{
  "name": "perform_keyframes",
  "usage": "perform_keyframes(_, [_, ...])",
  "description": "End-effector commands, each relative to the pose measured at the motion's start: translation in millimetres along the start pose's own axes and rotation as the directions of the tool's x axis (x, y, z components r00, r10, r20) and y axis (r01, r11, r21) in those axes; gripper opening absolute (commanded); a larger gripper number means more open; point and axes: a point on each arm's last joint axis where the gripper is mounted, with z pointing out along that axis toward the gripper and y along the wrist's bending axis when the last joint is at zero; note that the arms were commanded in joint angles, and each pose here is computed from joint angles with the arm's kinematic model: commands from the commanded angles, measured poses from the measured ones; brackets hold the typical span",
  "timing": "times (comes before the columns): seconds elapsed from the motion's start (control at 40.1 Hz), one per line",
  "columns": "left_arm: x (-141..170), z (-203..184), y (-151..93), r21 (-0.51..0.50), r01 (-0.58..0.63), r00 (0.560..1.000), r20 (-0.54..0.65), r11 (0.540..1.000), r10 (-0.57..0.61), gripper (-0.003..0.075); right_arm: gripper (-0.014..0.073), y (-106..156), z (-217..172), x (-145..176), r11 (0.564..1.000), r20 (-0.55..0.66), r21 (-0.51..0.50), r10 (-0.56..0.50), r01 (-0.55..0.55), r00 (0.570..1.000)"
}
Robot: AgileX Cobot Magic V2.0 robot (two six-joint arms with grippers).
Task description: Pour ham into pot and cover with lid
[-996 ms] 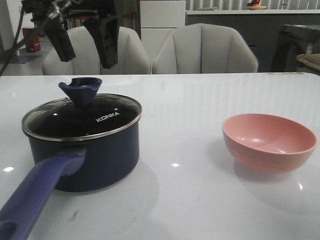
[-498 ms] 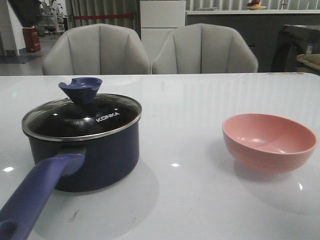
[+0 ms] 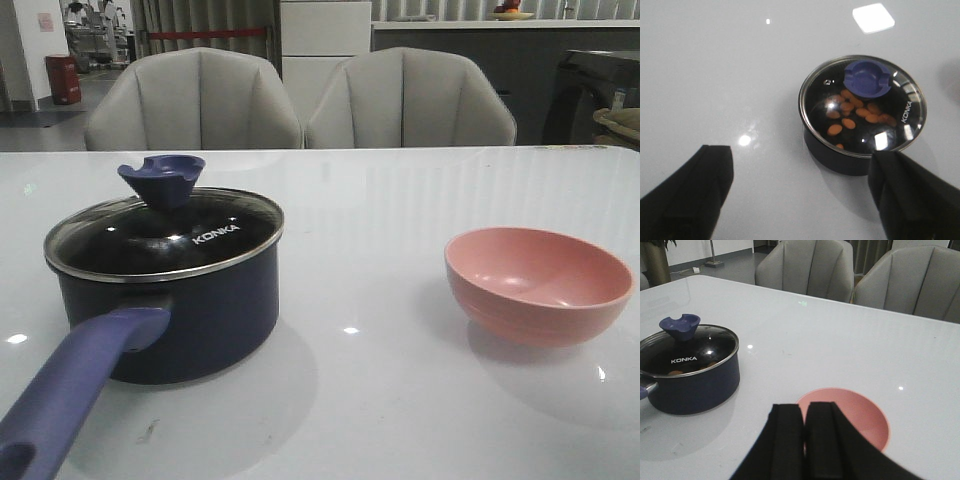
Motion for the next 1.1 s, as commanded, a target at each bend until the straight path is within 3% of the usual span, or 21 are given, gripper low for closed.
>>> perform_keyframes(0.0, [6.0, -19.5, 0.5, -0.002, 0.004, 0.975, 0.221, 1.0, -0.003, 0.0544, 0.0161, -1.2, -2.0, -16.2, 1.0, 0.103, 0.015, -0.004, 0.002, 0.995])
perform_keyframes(0.199, [52.8, -31.6, 0.7, -0.008, -0.004, 0.92, 0.392, 1.0, 0.006, 0.0389, 0.0161, -1.2, -2.0, -16.2, 1.0, 0.103, 0.015, -0.004, 0.002, 0.995])
perform_keyframes(0.423, [77.8, -30.3, 0.4, -0.008, -0.006, 0.858, 0.513, 1.0, 0.009, 0.0106, 0.0161, -1.2, -2.0, -16.2, 1.0, 0.103, 0.015, -0.004, 0.002, 0.995])
perform_keyframes(1.071, [81.4, -25.8, 0.4, -0.011, -0.009, 0.858, 0.514, 1.0, 0.013, 0.0114, 0.0161, -1.2, -2.0, -16.2, 1.0, 0.103, 0.015, -0.004, 0.002, 0.995])
